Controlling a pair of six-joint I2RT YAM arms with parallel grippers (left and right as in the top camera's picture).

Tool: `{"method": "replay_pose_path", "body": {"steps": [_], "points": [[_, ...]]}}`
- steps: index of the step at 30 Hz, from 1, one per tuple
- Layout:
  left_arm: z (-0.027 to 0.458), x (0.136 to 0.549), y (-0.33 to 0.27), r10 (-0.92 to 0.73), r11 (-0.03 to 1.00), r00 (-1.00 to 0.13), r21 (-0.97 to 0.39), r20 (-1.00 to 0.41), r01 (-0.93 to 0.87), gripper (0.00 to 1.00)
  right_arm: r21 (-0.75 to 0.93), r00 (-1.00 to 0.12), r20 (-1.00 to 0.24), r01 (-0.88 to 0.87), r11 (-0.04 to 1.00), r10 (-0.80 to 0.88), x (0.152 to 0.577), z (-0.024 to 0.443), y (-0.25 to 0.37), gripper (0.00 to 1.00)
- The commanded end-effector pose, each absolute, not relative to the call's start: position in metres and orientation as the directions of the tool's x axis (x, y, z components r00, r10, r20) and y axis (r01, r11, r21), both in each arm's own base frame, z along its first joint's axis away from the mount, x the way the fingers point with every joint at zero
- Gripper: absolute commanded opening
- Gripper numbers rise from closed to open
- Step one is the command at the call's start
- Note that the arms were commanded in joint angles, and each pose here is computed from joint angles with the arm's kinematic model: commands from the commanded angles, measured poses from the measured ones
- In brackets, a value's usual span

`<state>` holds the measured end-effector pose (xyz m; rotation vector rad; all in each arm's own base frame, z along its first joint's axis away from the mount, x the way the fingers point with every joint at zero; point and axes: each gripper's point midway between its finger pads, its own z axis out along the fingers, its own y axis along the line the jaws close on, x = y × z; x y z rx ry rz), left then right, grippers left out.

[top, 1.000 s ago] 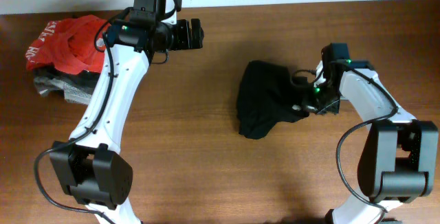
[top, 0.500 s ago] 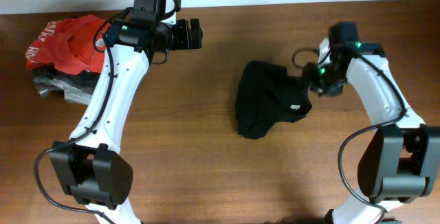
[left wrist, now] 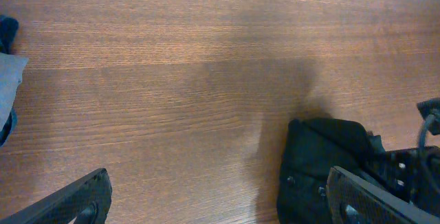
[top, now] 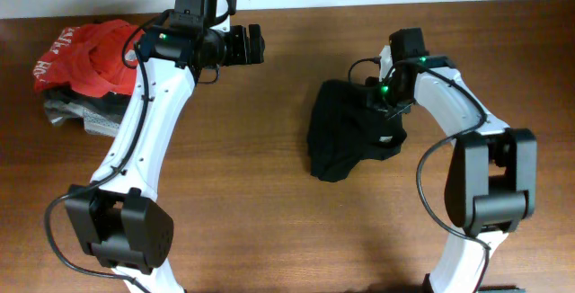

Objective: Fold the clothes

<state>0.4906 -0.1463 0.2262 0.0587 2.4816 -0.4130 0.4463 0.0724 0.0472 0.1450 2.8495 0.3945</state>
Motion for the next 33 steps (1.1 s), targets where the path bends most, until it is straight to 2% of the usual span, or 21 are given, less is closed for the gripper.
{"method": "replay_pose_path", "body": {"steps": [1,3,4,7,13,19,23,24,25,26,27,29,33], "points": [[0.229,0.491,-0.144,-0.041,0.953,-0.804,-0.264,-0.594,0.147,0.99,0.200,-0.949,-0.278,0.097,0.975,0.152,0.454,0.045,0.056,0.38],[0.229,0.491,-0.144,-0.041,0.954,-0.803,-0.263,-0.594,0.146,0.99,0.180,-0.946,-0.287,0.103,0.978,0.152,0.455,0.046,0.052,0.29],[0.229,0.491,-0.143,-0.041,0.956,-0.802,-0.258,-0.595,0.142,0.99,0.180,-0.945,-0.288,0.106,0.978,0.155,0.456,0.046,0.051,0.18],[0.229,0.492,-0.141,-0.042,0.959,-0.801,-0.250,-0.597,0.136,0.99,0.181,-0.943,-0.292,0.108,0.978,0.158,0.457,0.046,0.050,0.04],[0.229,0.492,-0.140,-0.043,0.961,-0.800,-0.245,-0.598,0.132,0.99,0.187,-0.932,-0.326,0.104,0.977,0.161,0.466,0.054,0.048,0.04],[0.229,0.492,-0.139,-0.042,0.962,-0.800,-0.242,-0.599,0.130,0.99,0.187,-0.847,-0.509,0.067,0.980,0.155,0.518,0.113,0.023,0.04],[0.229,0.492,-0.139,-0.042,0.962,-0.800,-0.242,-0.599,0.130,0.99,0.179,-0.818,-0.554,0.065,0.982,0.155,0.530,0.120,0.013,0.04],[0.229,0.492,-0.140,-0.042,0.961,-0.800,-0.242,-0.599,0.131,0.99,0.176,-0.821,-0.551,0.065,0.982,0.153,0.530,0.118,0.012,0.10],[0.229,0.492,-0.140,-0.042,0.961,-0.800,-0.242,-0.599,0.131,0.99,0.171,-0.827,-0.544,0.060,0.983,0.145,0.530,0.113,0.012,0.25],[0.229,0.492,-0.139,-0.042,0.962,-0.800,-0.242,-0.598,0.130,0.99,0.169,-0.831,-0.537,0.063,0.984,0.146,0.528,0.111,0.012,0.51],[0.229,0.492,-0.139,-0.042,0.962,-0.800,-0.242,-0.598,0.130,0.99,0.161,-0.839,-0.525,0.071,0.984,0.146,0.527,0.106,0.010,0.62],[0.229,0.492,-0.139,-0.042,0.962,-0.800,-0.242,-0.598,0.130,0.99,0.150,-0.855,-0.497,0.083,0.985,0.148,0.520,0.101,0.008,0.72],[0.228,0.491,-0.140,0.008,0.962,-0.795,-0.212,-0.606,0.171,0.99,0.188,-0.888,-0.395,0.172,0.967,0.235,0.496,0.098,0.001,0.77]]}}
